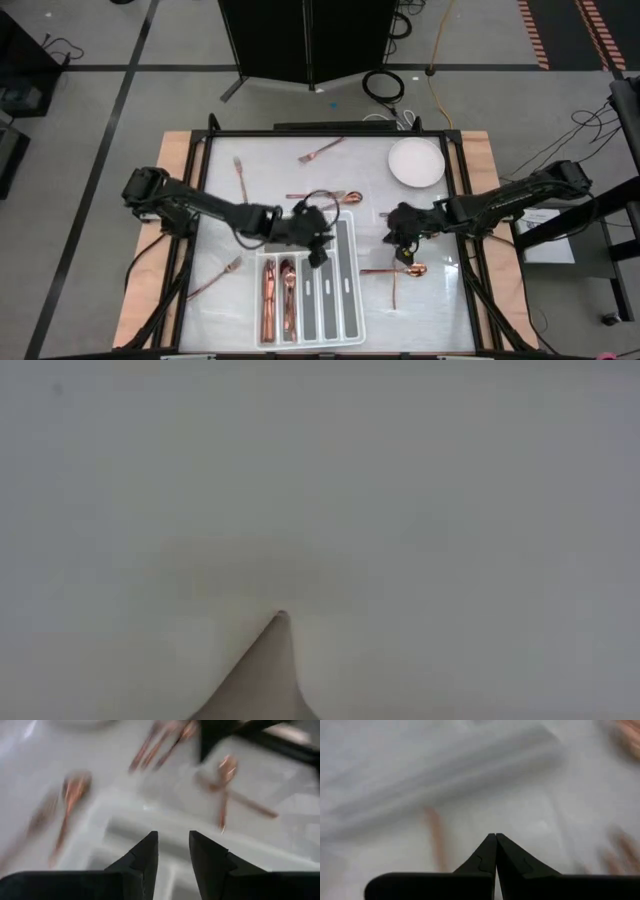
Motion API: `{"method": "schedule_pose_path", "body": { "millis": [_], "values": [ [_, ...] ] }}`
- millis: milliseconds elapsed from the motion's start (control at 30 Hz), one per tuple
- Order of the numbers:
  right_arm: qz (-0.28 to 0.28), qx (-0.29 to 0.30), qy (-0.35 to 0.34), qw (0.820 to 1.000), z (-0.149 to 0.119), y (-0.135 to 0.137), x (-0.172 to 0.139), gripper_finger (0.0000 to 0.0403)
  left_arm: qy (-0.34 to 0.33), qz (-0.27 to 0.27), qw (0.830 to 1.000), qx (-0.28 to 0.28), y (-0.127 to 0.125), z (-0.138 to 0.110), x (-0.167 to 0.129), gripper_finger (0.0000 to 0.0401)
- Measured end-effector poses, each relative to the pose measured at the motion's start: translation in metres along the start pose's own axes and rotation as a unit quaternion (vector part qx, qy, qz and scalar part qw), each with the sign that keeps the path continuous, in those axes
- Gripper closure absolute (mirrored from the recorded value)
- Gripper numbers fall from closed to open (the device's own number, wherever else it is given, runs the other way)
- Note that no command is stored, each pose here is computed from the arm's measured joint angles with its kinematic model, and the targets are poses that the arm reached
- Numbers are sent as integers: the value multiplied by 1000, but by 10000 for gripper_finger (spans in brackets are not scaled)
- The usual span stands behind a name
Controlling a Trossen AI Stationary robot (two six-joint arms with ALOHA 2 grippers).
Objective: Sort silverware
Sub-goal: Put the top right spoon into the silverware tray
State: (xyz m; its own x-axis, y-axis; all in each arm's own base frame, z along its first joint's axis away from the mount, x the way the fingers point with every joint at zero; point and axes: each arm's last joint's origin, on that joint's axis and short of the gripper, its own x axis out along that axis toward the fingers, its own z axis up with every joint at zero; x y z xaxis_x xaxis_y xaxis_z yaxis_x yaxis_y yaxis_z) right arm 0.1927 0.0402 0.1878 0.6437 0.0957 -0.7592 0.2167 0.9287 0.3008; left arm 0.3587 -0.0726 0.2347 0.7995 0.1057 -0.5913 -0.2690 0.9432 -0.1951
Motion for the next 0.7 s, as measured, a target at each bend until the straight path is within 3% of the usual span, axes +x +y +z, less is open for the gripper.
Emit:
{"method": "schedule_pose_path", "body": {
  "millis": [67, 133, 267, 400, 533, 700],
  "values": [
    [-57, 25, 56, 996, -1, -3, -8, 403, -37, -44, 997, 53, 5, 14, 3, 290],
    [-80, 49, 97, 991, -3, -3, -14, 403, -63, -69, 992, 82, 11, 24, 4, 289],
    [-110, 80, 122, 983, -12, -5, -16, 403, -85, -47, 989, 115, 31, 38, 1, 289],
    [-168, 95, 124, 973, -23, -19, -12, 397, -72, -17, 991, 112, 58, 47, -3, 289],
    [-189, 99, 150, 965, -36, -35, -5, 366, -63, -68, 990, 103, 73, 52, -1, 289],
    [-211, 98, 165, 959, -44, -47, -2, 304, -57, -115, 986, 111, 75, 54, -3, 289]
  ]
}}
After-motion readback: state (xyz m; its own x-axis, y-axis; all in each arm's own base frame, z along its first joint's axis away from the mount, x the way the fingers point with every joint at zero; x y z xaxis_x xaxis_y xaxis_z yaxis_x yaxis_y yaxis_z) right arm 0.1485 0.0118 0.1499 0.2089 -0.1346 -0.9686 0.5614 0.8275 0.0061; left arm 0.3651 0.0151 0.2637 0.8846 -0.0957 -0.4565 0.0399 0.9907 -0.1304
